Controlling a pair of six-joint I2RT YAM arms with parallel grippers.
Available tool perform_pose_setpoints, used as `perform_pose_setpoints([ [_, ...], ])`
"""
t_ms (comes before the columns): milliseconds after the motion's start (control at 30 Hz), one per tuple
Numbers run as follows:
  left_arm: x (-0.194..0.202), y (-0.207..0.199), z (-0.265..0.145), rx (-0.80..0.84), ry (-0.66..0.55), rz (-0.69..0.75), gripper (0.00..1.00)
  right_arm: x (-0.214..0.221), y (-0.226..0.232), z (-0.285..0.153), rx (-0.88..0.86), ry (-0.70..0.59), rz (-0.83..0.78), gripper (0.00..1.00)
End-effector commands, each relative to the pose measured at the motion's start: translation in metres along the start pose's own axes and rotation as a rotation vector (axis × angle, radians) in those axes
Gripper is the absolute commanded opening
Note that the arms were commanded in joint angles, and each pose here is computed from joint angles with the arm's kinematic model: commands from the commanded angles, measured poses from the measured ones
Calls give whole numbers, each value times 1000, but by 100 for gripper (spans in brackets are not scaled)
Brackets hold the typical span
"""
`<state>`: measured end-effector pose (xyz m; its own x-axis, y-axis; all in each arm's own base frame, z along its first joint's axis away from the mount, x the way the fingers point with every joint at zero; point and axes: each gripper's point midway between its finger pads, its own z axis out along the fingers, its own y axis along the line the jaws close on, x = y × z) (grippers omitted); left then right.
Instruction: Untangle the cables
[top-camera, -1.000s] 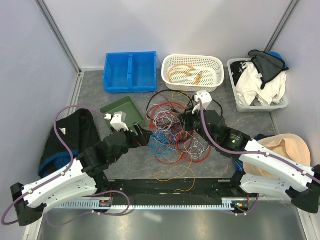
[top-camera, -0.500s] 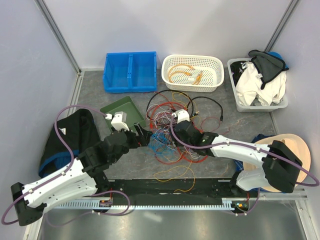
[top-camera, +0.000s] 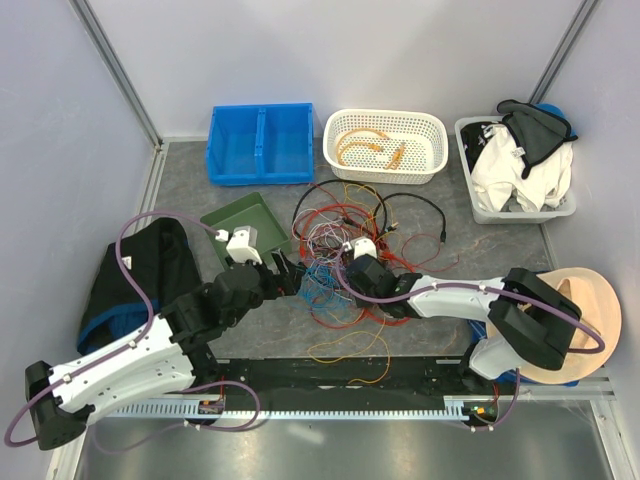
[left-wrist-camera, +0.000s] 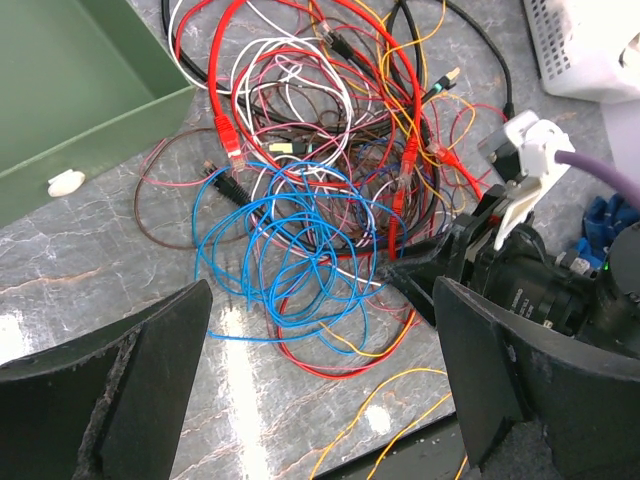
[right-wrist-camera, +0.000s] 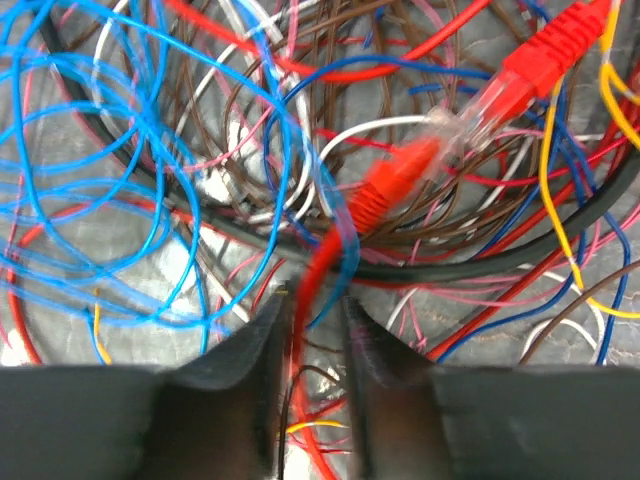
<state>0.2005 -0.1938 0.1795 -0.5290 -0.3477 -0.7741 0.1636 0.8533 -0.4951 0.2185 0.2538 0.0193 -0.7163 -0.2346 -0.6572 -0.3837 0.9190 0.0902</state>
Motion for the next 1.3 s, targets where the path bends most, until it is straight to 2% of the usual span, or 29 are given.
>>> perform_pose_setpoints([
  [0, -6, -6, 0, 17, -19, -33, 98, 7, 7, 9, -29, 13, 15, 22],
  [33, -7, -6, -1, 17, -21, -33, 98, 3, 6, 8, -17, 1, 13, 17],
  [67, -6, -6, -1, 17, -21, -30, 98, -2, 5, 6, -12, -13, 10, 8],
  [133, -9, -5, -2, 18, -33, -33, 98, -18, 4, -4, -4, -59, 13, 0],
  [267, -15, -5, -5, 18, -60, -32, 97, -71, 1, -42, 15, -203, 20, 0],
  [300, -19, -5, -5, 17, -72, -31, 97, -96, 4, -62, -7, -273, 31, 0],
  [367, -23, -7, -5, 23, -84, -33, 96, -114, 3, -83, -12, -316, 32, 0],
  [400, -25, -10, -6, 32, -91, -31, 96, -137, 6, -104, -32, -379, 52, 0],
  [567, -35, -29, -3, 111, -129, -21, 95, -177, 7, -160, -78, -482, 73, 0],
  [600, -32, -35, -3, 154, -119, 11, 95, -187, 11, -171, -103, -505, 84, 0],
  [633, -44, -53, -5, 233, -168, -3, 95, -190, 13, -178, -119, -512, 89, 0],
  [700, -43, -67, -5, 328, -193, 30, 96, -203, 18, -195, -164, -549, 125, 0],
  [733, -59, -82, -10, 397, -264, 3, 96, -205, 22, -200, -189, -553, 135, 0],
  [800, -55, -91, -9, 470, -300, 29, 97, -210, 27, -208, -224, -563, 166, 0],
  [833, -74, -106, -20, 555, -389, -6, 97, -211, 29, -209, -237, -561, 174, 0],
  [933, -68, -121, -23, 680, -437, 25, 95, -214, 32, -211, -258, -560, 207, 0],
  [967, -78, -130, -32, 741, -498, 9, 94, -213, 32, -210, -260, -557, 215, 0],
  [1033, -68, -144, -28, 807, -475, 39, 92, -215, 34, -211, -275, -558, 237, 0],
  [1067, -76, -153, -35, 855, -506, 34, 91, -215, 35, -211, -282, -557, 238, 0],
  [1200, -56, -178, -34, 997, -433, 17, 85, -215, 36, -212, -293, -558, 250, 0],
  [1267, -48, -183, -23, 1007, -391, -12, 81, -215, 36, -212, -297, -560, 255, 0],
])
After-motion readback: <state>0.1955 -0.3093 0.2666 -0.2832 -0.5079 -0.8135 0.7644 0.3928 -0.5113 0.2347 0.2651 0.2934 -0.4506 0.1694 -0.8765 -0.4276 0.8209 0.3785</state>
